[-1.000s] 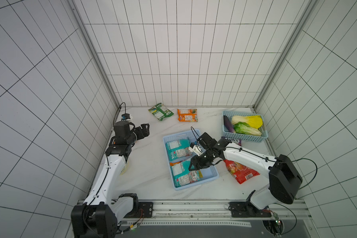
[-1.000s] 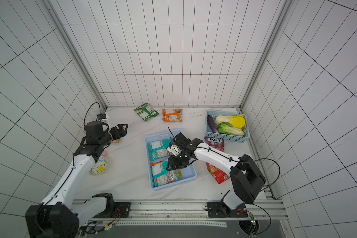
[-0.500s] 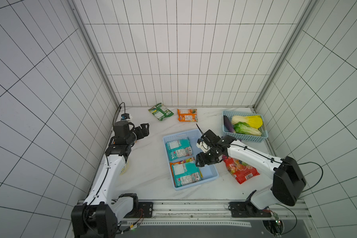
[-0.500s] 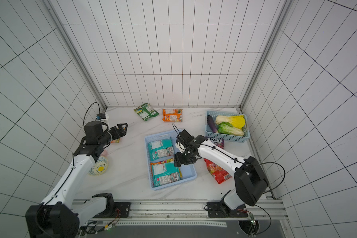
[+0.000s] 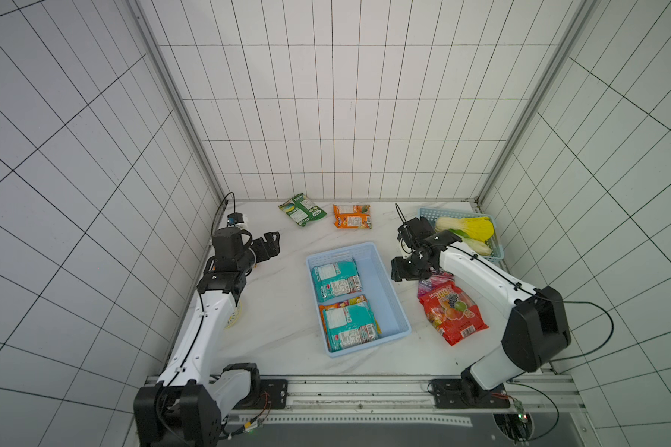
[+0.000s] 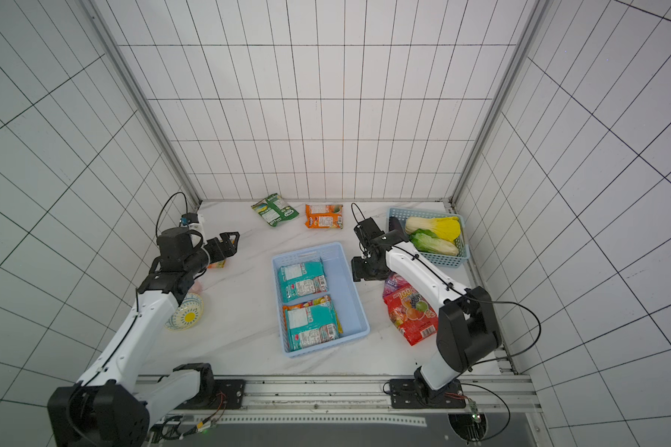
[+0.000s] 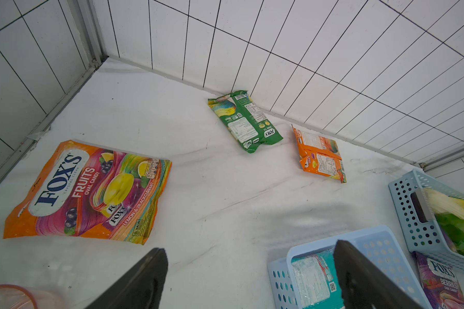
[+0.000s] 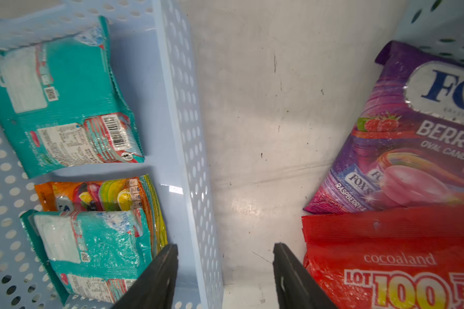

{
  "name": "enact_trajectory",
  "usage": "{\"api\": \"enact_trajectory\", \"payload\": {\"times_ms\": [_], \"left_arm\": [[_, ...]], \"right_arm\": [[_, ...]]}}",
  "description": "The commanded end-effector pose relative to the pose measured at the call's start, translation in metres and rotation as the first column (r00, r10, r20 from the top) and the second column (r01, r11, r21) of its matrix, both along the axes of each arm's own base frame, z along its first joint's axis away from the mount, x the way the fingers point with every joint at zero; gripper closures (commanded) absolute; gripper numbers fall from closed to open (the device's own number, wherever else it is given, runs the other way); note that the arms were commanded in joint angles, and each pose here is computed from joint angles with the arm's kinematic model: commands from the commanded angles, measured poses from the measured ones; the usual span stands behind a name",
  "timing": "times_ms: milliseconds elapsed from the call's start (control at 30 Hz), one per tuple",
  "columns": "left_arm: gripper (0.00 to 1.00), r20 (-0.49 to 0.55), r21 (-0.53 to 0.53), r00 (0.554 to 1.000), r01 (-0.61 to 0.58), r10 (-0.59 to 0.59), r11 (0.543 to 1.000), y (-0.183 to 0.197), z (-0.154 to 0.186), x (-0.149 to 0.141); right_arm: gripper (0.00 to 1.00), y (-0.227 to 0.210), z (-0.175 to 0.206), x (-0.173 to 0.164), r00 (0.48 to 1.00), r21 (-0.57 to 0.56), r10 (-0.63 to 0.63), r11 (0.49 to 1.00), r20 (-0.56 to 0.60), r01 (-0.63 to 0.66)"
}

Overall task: Put the candies in the basket
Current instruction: Place the candy in the basket, then adjust the basket at the center of the board.

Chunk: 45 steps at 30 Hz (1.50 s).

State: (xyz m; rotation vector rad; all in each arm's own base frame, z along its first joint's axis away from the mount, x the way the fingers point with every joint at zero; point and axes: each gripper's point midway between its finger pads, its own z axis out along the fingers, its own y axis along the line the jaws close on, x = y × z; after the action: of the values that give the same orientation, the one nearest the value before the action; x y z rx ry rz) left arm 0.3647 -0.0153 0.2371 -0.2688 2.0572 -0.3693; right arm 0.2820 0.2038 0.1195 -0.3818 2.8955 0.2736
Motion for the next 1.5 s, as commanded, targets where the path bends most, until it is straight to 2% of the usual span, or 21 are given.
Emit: {"api": "enact_trajectory", "payload": {"times_ms": [0,267,400,467,600,667,800,967,1133,1467], "left_arm": [[0.05,0.043,0.030,0.999,-0.001,-0.001,1.000,0.003,0.014,-0.001],[0.02,0.066,0.037,0.997,0.046,-0.049,0.998,-0.005,0.023,-0.003],[0.02,0.068,0.047,0.997,0.045,-0.048,0.998,-0.005,0.027,-0.003],[0.02,0.073,0.047,0.996,0.053,-0.056,0.997,-0.006,0.025,-0.004],[0.02,0.063,0.050,0.996,0.053,-0.056,0.997,-0.006,0.027,-0.003],[0.02,0.074,0.049,0.995,0.062,-0.065,0.997,-0.008,0.029,-0.003],[0.02,0.061,0.043,0.995,0.073,-0.076,0.996,-0.011,0.025,-0.003],[0.02,0.068,0.051,0.994,0.080,-0.083,0.995,-0.014,0.026,-0.003],[0.02,0.058,0.046,0.996,0.072,-0.075,0.996,-0.013,0.026,-0.001],[0.02,0.060,0.038,0.994,0.086,-0.088,0.996,-0.015,0.022,-0.001]], "right_arm": [[0.43,0.007,-0.002,0.009,1.000,0.010,-0.003,1.000,-0.006,0.004],[0.44,0.019,-0.019,0.016,0.999,0.024,0.000,1.000,-0.039,0.001],[0.50,0.022,-0.024,0.023,0.999,0.024,-0.023,0.999,-0.034,0.024],[0.57,0.026,-0.027,0.024,0.999,0.042,-0.029,0.999,-0.036,0.030],[0.84,0.028,-0.021,0.031,0.997,0.051,-0.070,0.996,-0.023,0.071],[0.93,0.029,-0.018,0.032,0.996,0.069,-0.093,0.993,-0.006,0.094],[1.00,0.026,-0.017,0.038,0.990,0.074,-0.142,0.987,0.015,0.141],[1.00,0.035,-0.016,0.042,0.987,0.134,-0.159,0.979,0.031,0.153],[0.99,0.035,-0.019,0.056,0.992,0.089,-0.119,0.989,0.043,0.115],[1.00,0.035,-0.026,0.069,0.980,0.117,-0.192,0.976,0.045,0.186]]}}
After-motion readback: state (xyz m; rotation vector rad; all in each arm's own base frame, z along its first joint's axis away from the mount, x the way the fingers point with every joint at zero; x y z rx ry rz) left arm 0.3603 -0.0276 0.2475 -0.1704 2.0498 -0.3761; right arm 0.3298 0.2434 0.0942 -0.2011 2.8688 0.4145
